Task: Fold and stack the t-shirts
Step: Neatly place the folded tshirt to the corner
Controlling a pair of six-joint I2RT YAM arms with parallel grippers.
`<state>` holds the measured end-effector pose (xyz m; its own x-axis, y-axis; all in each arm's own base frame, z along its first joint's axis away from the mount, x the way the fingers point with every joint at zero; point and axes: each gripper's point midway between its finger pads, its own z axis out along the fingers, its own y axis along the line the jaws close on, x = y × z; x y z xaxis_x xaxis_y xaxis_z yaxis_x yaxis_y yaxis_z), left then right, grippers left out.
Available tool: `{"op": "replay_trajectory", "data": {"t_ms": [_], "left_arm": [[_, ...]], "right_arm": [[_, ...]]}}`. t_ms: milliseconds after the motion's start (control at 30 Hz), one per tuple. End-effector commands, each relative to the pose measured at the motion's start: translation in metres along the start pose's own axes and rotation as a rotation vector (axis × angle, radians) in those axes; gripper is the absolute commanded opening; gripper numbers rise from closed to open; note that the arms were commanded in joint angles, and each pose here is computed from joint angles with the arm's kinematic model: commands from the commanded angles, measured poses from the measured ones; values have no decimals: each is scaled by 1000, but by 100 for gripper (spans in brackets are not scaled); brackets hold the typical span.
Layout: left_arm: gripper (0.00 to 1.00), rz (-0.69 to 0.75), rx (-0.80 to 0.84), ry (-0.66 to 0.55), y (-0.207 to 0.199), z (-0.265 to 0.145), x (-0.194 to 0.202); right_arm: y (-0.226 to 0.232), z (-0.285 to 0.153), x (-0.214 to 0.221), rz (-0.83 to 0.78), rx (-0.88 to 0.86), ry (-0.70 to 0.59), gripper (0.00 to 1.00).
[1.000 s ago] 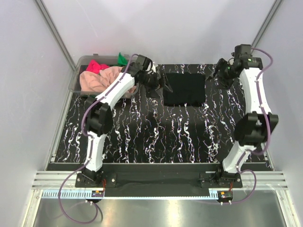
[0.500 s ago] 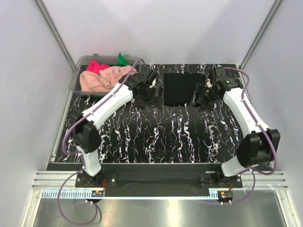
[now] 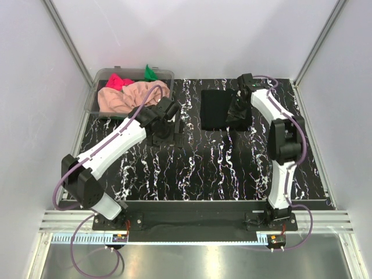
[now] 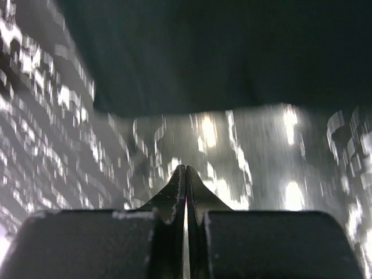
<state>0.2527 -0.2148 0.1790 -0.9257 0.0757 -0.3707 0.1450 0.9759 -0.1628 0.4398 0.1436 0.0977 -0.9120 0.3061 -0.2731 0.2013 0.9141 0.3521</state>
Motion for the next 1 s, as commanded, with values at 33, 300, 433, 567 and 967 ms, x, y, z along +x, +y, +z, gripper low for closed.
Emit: {"op": "replay_trajectory", "data": {"t_ms": [33,300,433,567,967], "left_arm": [[99,-7,51,-85,-3,-16,-6],[99,14,51,-58,0,-2,4],[99,23,51,-51,-1,2,4],[99,21,45,-55,2,4,6],[99,-2,51,-24,4,17,19]], "right_arm": [[11,24,-39,-21,2,-69,0],[7,43,-65,-60,55,-103,0],[1,55,-64,-63,82,-81,0],[-3,67,-63,-68,104,-59,0],[-12,100,-70,-80,141,-32,0]]}}
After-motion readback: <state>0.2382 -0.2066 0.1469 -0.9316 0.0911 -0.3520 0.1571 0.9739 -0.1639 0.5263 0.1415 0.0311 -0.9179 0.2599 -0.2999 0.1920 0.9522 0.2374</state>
